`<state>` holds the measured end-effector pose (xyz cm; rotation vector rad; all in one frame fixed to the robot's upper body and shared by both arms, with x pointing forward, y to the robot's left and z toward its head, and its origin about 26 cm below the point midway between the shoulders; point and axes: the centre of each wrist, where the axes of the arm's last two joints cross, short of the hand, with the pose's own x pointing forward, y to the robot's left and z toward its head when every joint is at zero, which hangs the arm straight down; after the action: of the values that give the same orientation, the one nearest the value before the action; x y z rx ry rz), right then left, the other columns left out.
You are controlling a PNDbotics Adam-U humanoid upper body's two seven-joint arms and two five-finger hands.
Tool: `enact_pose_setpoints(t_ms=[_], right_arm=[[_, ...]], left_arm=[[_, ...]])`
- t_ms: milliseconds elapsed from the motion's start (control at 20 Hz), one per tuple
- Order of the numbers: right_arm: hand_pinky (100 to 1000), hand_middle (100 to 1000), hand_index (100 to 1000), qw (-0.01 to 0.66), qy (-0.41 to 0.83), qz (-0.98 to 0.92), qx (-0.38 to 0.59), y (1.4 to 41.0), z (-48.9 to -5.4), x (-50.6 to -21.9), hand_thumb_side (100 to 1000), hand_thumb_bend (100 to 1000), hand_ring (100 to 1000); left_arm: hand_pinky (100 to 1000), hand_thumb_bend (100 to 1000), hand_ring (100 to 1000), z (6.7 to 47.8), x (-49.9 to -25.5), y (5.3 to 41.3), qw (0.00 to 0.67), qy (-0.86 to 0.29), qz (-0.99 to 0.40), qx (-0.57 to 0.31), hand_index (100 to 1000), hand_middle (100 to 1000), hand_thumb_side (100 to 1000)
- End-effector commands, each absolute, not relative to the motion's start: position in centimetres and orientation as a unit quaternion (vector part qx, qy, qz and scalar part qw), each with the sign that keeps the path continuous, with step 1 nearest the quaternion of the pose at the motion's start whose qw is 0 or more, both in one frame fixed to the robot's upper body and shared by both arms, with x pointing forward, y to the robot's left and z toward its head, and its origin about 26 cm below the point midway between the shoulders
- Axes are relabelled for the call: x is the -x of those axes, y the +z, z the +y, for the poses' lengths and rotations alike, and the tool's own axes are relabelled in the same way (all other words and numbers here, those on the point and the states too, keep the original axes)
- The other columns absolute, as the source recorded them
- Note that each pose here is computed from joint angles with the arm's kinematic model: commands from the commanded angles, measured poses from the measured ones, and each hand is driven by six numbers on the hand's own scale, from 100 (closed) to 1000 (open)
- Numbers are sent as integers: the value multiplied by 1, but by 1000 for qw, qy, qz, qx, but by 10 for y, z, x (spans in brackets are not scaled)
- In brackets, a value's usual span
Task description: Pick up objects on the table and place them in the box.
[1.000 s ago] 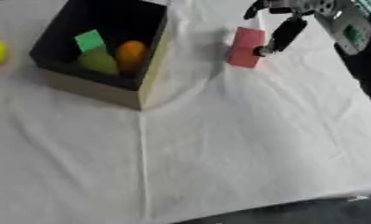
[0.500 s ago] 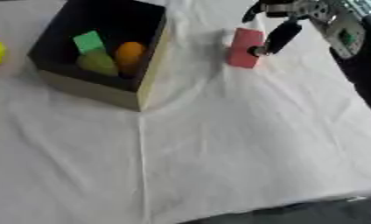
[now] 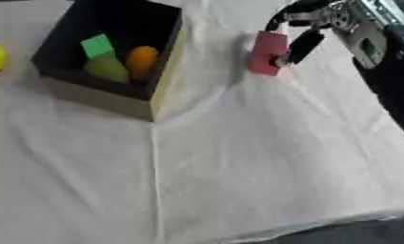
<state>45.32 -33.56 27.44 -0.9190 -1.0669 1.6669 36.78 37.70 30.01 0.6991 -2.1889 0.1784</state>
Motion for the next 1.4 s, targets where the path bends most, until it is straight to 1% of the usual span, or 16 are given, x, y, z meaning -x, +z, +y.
enact_pose_setpoints(t_ms=[50, 250, 300, 350, 450, 500, 550, 600, 650, 750, 900, 1100, 1150, 1250, 1400], right_arm=[[925, 886, 926, 460, 669, -435, 390, 287, -342, -454, 399, 327, 1000], [923, 875, 921, 461, 671, -433, 388, 283, -341, -456, 401, 328, 1000], [918, 851, 912, 461, 671, -433, 387, 283, -341, -456, 394, 330, 1000], [911, 812, 893, 461, 670, -435, 386, 283, -341, -457, 380, 333, 1000], [886, 687, 809, 461, 663, -444, 388, 285, -340, -456, 311, 366, 957], [855, 581, 722, 460, 657, -452, 392, 287, -340, -456, 217, 383, 878], [841, 538, 678, 459, 646, -462, 398, 289, -340, -455, 182, 363, 839], [826, 493, 622, 458, 635, -473, 404, 292, -339, -454, 100, 344, 796], [819, 470, 593, 454, 624, -485, 412, 295, -338, -453, 100, 359, 774], [813, 456, 576, 442, 607, -507, 423, 305, -334, -448, 100, 364, 758], [805, 452, 575, 408, 591, -543, 435, 331, -320, -435, 100, 315, 737], [805, 458, 588, 347, 583, -594, 432, 373, -291, -414, 100, 258, 731], [805, 459, 589, 333, 585, -605, 426, 383, -281, -410, 100, 255, 731], [807, 465, 596, 311, 592, -618, 413, 395, -262, -407, 100, 247, 732], [810, 478, 613, 288, 612, -627, 387, 404, -231, -411, 100, 231, 740]], left_arm=[[844, 399, 781, 378, -364, 311, 391, 67, -874, -281, 902, 756, 769], [844, 398, 781, 378, -364, 311, 391, 67, -874, -280, 902, 756, 769], [844, 397, 781, 378, -364, 311, 391, 67, -874, -280, 902, 756, 769], [844, 397, 781, 378, -364, 311, 391, 67, -874, -280, 901, 756, 769], [844, 395, 781, 378, -364, 311, 391, 66, -874, -281, 901, 756, 770], [844, 394, 781, 378, -364, 311, 391, 66, -874, -281, 901, 756, 770], [845, 394, 781, 378, -364, 311, 391, 66, -874, -280, 901, 757, 770], [845, 393, 781, 378, -364, 312, 391, 66, -874, -280, 901, 757, 770], [845, 393, 781, 378, -364, 311, 391, 65, -874, -281, 901, 757, 771], [845, 393, 782, 378, -363, 311, 391, 65, -874, -281, 901, 757, 771], [845, 392, 782, 379, -363, 312, 390, 65, -874, -282, 901, 758, 771], [846, 391, 782, 379, -362, 313, 388, 63, -875, -284, 901, 757, 770], [846, 391, 782, 379, -362, 313, 388, 62, -875, -283, 900, 756, 770], [846, 392, 783, 377, -362, 314, 387, 60, -876, -281, 900, 757, 770], [846, 393, 784, 374, -361, 316, 383, 57, -880, -276, 900, 757, 768]])
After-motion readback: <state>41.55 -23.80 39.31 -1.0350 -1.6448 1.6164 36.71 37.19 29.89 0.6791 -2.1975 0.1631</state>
